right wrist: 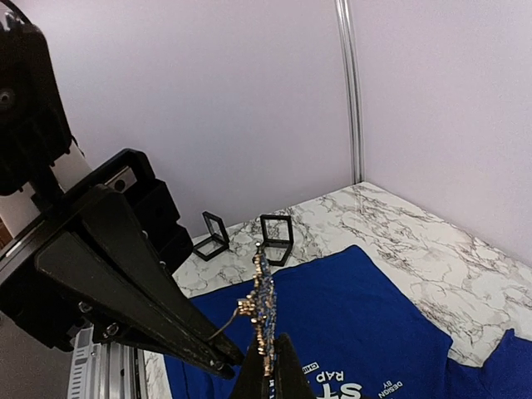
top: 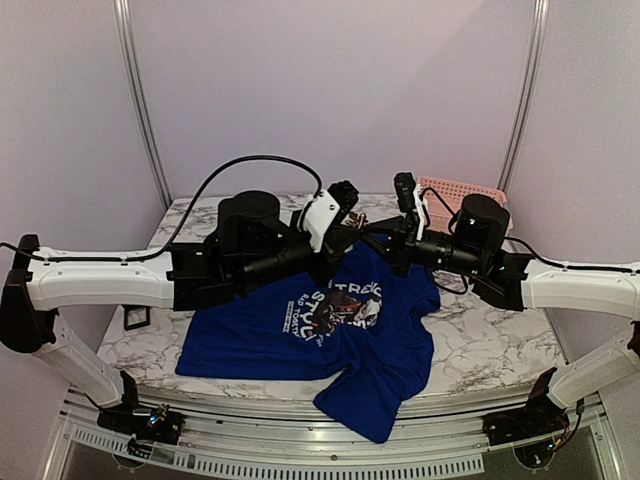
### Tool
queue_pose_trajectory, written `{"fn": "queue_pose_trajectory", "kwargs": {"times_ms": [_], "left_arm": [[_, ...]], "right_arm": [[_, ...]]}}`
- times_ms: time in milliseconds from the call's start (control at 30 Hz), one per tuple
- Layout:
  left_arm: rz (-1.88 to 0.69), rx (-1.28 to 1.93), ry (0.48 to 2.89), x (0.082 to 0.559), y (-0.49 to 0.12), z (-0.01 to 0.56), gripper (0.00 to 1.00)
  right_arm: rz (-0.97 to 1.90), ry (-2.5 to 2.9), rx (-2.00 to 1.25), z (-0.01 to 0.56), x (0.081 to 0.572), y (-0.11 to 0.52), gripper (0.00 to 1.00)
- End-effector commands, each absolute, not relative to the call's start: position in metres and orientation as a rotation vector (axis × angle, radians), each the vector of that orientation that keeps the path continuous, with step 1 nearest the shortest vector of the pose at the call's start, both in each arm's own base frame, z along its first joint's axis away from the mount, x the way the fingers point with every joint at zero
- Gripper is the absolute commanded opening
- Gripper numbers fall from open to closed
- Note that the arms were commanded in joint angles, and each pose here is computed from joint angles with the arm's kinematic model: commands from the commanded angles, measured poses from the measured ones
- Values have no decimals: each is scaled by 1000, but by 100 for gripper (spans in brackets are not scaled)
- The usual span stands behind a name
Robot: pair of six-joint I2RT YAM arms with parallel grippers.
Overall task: Pin the brooch onto the clothing
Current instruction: Open the brooch at the center of the board.
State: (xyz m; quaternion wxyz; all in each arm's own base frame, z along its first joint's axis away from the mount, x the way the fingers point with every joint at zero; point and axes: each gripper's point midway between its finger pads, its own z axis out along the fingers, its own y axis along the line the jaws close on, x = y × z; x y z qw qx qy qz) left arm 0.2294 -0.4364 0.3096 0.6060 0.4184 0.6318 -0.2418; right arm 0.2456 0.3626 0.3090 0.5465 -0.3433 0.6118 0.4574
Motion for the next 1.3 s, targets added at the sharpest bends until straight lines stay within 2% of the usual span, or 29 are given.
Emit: {"fn": "queue_pose_trajectory", "kwargs": {"times_ms": [0,1267], "left_arm": [[-718,1186,1541,183,-459,256,0],[-795,1166,1586,194,-428,254,0]], "right_arm": [[1136,1228,-903,344,218,367,0],[1152,1015,-1105,350,168,353,0]]}}
